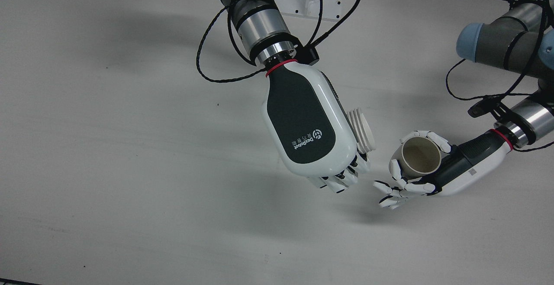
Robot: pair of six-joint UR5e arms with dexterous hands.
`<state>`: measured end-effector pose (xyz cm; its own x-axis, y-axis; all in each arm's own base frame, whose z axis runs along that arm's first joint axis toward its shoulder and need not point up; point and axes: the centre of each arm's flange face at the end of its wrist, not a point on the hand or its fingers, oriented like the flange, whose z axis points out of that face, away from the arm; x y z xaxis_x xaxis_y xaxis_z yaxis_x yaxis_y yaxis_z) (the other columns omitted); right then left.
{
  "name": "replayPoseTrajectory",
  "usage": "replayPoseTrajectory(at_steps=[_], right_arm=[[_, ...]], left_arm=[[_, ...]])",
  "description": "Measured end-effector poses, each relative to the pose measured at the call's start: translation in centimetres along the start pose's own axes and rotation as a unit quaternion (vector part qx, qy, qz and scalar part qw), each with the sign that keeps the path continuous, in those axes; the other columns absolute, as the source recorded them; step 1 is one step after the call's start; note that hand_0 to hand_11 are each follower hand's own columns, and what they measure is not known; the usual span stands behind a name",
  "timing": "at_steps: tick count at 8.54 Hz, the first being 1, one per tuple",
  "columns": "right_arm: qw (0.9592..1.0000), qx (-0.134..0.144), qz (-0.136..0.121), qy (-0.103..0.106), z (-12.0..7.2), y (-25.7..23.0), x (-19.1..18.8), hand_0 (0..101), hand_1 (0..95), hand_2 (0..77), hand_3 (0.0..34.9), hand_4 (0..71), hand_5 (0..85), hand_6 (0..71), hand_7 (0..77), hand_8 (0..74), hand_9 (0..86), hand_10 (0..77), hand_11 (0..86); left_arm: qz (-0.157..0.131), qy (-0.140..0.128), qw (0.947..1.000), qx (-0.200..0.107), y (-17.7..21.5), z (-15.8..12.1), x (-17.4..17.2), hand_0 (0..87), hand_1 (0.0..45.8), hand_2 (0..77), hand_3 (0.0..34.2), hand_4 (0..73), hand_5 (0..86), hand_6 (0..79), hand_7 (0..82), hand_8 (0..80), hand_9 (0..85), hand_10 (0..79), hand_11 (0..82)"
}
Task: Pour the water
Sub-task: 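Carry the right hand's cup over and tilt it toward the left hand's cup, then move the right hand's cup back away from the left hand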
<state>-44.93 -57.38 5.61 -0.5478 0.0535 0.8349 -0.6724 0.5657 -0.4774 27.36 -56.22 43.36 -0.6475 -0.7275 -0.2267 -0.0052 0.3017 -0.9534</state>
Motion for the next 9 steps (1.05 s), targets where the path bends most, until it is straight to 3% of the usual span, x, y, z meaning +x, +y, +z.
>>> replayPoseTrajectory(at_steps=[1, 2, 3, 4, 5, 6, 7, 8, 9], right_arm=[[1.0, 0.005, 0.0, 0.004, -0.3, -0.4, 1.0, 80, 8.2, 49.1, 0.0, 41.5, 48.5, 60.5, 58.9, 37.6, 48.0, 41.5, 61.1], [0.9997, 0.011, 0.021, 0.0, -1.8, -2.5, 2.9, 80, 8.2, 49.1, 0.0, 41.5, 48.5, 60.5, 58.9, 37.6, 48.0, 40.9, 60.5], [0.9957, 0.029, 0.086, -0.018, -5.2, -7.0, 6.8, 80, 8.2, 49.1, 0.0, 41.5, 48.5, 61.1, 58.4, 36.5, 47.5, 40.4, 61.1], [0.9818, 0.058, 0.175, -0.047, -10.4, -13.3, 10.7, 80, 8.2, 49.1, 0.0, 41.5, 48.5, 61.1, 58.9, 37.1, 49.6, 41.5, 62.2], [0.9648, 0.083, 0.238, -0.074, -15.6, -19.2, 12.3, 80, 7.6, 49.1, 0.0, 41.5, 48.5, 61.1, 58.9, 37.1, 49.6, 41.5, 62.2], [0.9474, 0.113, 0.283, -0.099, -20.9, -25.1, 12.7, 80, 7.6, 49.1, 0.0, 41.5, 48.5, 55.6, 62.7, 38.2, 49.6, 41.5, 62.2], [0.9317, 0.138, 0.314, -0.121, -25.7, -30.8, 12.9, 80, 7.6, 49.1, 0.0, 41.5, 48.5, 55.6, 62.7, 38.2, 49.6, 42.0, 61.6], [0.9222, 0.146, 0.331, -0.136, -29.7, -35.4, 14.0, 80, 7.1, 49.6, 0.0, 41.5, 48.5, 52.4, 65.4, 42.5, 55.6, 42.0, 61.6], [0.914, 0.15, 0.347, -0.146, -33.8, -40.0, 17.3, 80, 7.1, 49.6, 0.0, 41.5, 48.5, 52.4, 65.4, 42.5, 55.6, 42.0, 61.6]], left_arm=[[0.001, 0.0, 1.0, -0.003, 0.2, -0.1, 0.1, 80.4, 24.5, 39.3, 0.0, 42.5, 45.3, 26.2, 23.5, 10.9, 8.2, 1.1, 6.0], [0.001, 0.0, 1.0, -0.005, 0.2, -0.1, 0.2, 80.4, 24.5, 39.3, 0.0, 42.5, 45.3, 26.2, 23.5, 10.9, 8.2, 1.1, 6.0], [0.001, 0.004, 1.0, -0.007, -0.4, -0.4, 0.5, 80.4, 24.5, 39.8, 0.0, 42.5, 45.3, 27.3, 25.1, 10.9, 8.2, 2.7, 7.6], [0.001, 0.016, 0.9999, -0.004, -1.9, -1.9, 1.4, 80.6, 24.5, 39.8, 0.0, 43.1, 45.3, 27.3, 25.1, 10.9, 8.2, 2.7, 7.6], [0.0, 0.034, 0.9994, 0.001, -3.5, -3.9, 2.9, 80.6, 24.5, 39.8, 0.0, 43.1, 45.3, 27.3, 25.1, 10.9, 8.2, 4.4, 8.7], [-0.001, 0.059, 0.9983, 0.008, -5.7, -7.0, 4.7, 80.4, 24.5, 39.8, 0.0, 43.1, 45.3, 27.3, 25.1, 10.9, 9.8, 3.8, 10.4], [-0.001, 0.084, 0.9963, 0.016, -8.3, -10.8, 6.2, 80.4, 24.5, 39.8, 0.0, 43.1, 45.3, 27.3, 25.1, 10.9, 9.3, 5.4, 12.0], [0.0, 0.105, 0.9943, 0.02, -11.3, -14.4, 6.5, 80.4, 24.5, 39.8, 0.0, 43.1, 45.3, 27.3, 25.1, 12.0, 10.4, 4.9, 12.0], [0.001, 0.121, 0.9923, 0.025, -14.1, -17.7, 6.1, 80.2, 24.5, 39.8, 0.0, 43.1, 45.3, 27.8, 27.3, 13.6, 12.0, 8.7, 15.3]])
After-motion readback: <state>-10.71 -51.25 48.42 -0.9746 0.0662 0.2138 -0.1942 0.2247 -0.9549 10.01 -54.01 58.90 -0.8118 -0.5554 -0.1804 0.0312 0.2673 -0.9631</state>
